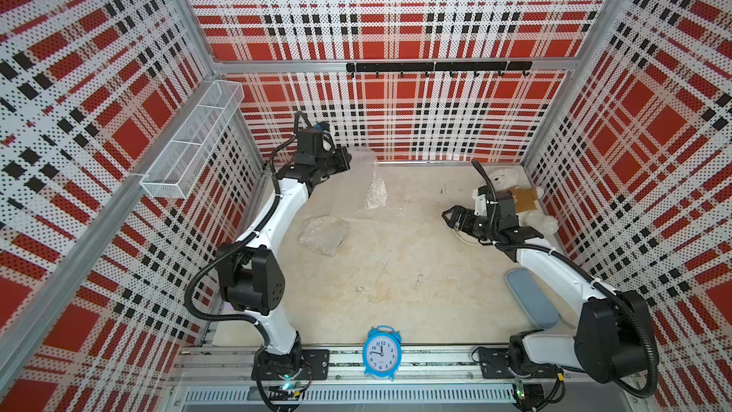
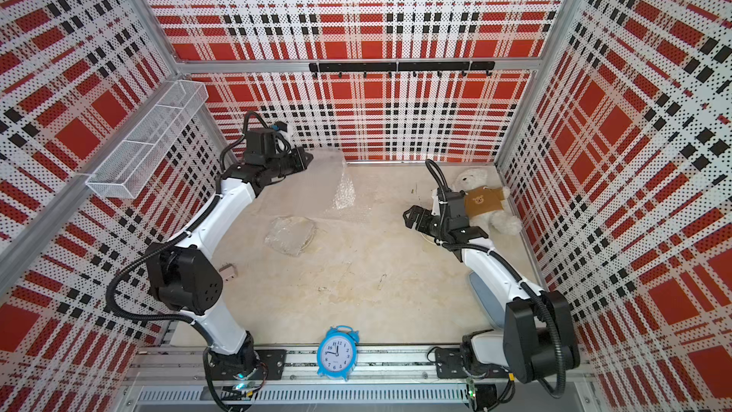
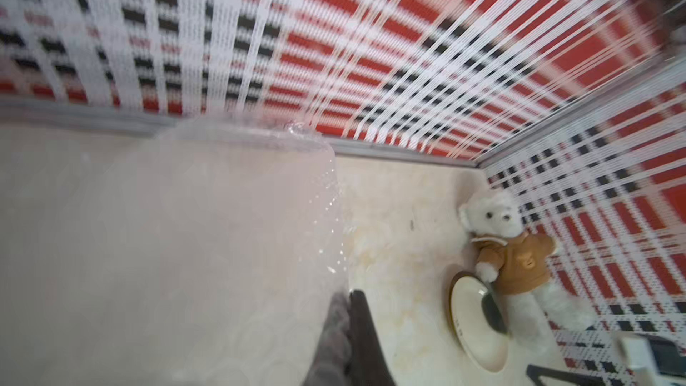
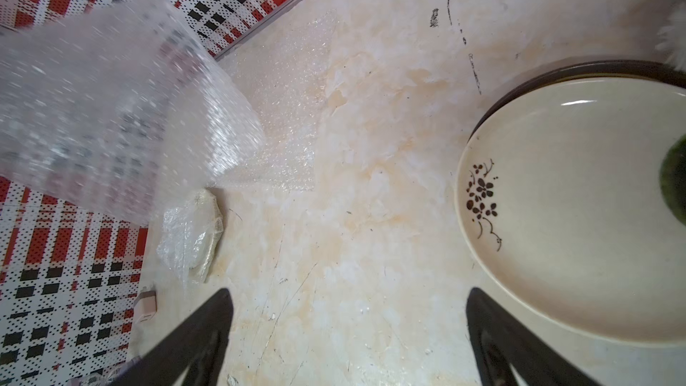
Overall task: Unpack dinner plates from bubble wrap
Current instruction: Place the bubble wrap at the center of the board.
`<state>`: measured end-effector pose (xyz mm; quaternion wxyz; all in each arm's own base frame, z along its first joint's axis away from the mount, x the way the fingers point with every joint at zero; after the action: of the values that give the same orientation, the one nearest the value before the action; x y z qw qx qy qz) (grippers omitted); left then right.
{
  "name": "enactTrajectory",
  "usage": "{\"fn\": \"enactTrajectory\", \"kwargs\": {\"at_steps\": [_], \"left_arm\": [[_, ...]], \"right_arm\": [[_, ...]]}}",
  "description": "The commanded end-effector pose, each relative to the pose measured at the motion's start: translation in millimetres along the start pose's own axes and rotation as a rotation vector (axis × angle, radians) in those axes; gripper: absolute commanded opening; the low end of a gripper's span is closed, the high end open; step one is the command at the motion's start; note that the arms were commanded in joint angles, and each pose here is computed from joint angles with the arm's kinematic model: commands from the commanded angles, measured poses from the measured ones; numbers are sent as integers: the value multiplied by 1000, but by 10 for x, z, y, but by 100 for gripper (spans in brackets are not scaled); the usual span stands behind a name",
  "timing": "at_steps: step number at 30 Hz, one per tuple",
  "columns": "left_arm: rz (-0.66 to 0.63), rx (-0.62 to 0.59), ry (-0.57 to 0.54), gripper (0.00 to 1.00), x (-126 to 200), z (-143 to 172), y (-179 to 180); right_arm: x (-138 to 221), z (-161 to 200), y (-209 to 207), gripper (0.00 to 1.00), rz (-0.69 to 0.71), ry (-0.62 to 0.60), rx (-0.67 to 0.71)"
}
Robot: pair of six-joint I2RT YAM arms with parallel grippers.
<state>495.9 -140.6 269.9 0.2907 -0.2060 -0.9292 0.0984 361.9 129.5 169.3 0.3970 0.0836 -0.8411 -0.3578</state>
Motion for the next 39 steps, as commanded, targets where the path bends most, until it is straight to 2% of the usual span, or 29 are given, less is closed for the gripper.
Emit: {"fn": "enactTrajectory", "kwargs": {"at_steps": [1, 8, 17, 21, 25, 32, 36, 39], "left_arm": [[-73, 40, -4, 0, -32, 239, 227], [-156, 207, -66, 0, 7, 654, 711], [-292, 256, -157, 0, 348, 544, 1131], [-283, 271, -142, 0, 313, 581, 1186], [-275, 280, -113, 0, 221, 729, 1157], [-278, 291, -99, 0, 181, 881, 1168], [-260, 302, -108, 0, 189, 857, 1138], [-248, 307, -114, 0, 204, 831, 1105]], "right_arm": [[-51, -10, 21, 100, -22, 1, 13], [-88, 20, 5, 100, -23, 17, 8], [-188, 59, -3, 100, -28, 49, 2], [-311, 159, 75, 100, 7, 71, 36], [-612, 383, 335, 100, -29, 174, 23], [-1329, 731, 839, 100, -197, 308, -80], [-1647, 915, 1221, 90, -321, 341, -110], [-1813, 1027, 1378, 89, -335, 346, -121]]}}
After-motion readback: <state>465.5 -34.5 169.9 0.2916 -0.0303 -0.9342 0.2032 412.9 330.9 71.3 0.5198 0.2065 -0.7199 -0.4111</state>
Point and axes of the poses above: each gripper's point midway between its finger pads, its own x axis back along the fingers, its own y axis along the line the jaws close on, z = x × y, the point moved 1 cm from there along x, back along the fingers, and after that the axes turned 13 degrees about -x, right-handed, at the moved point
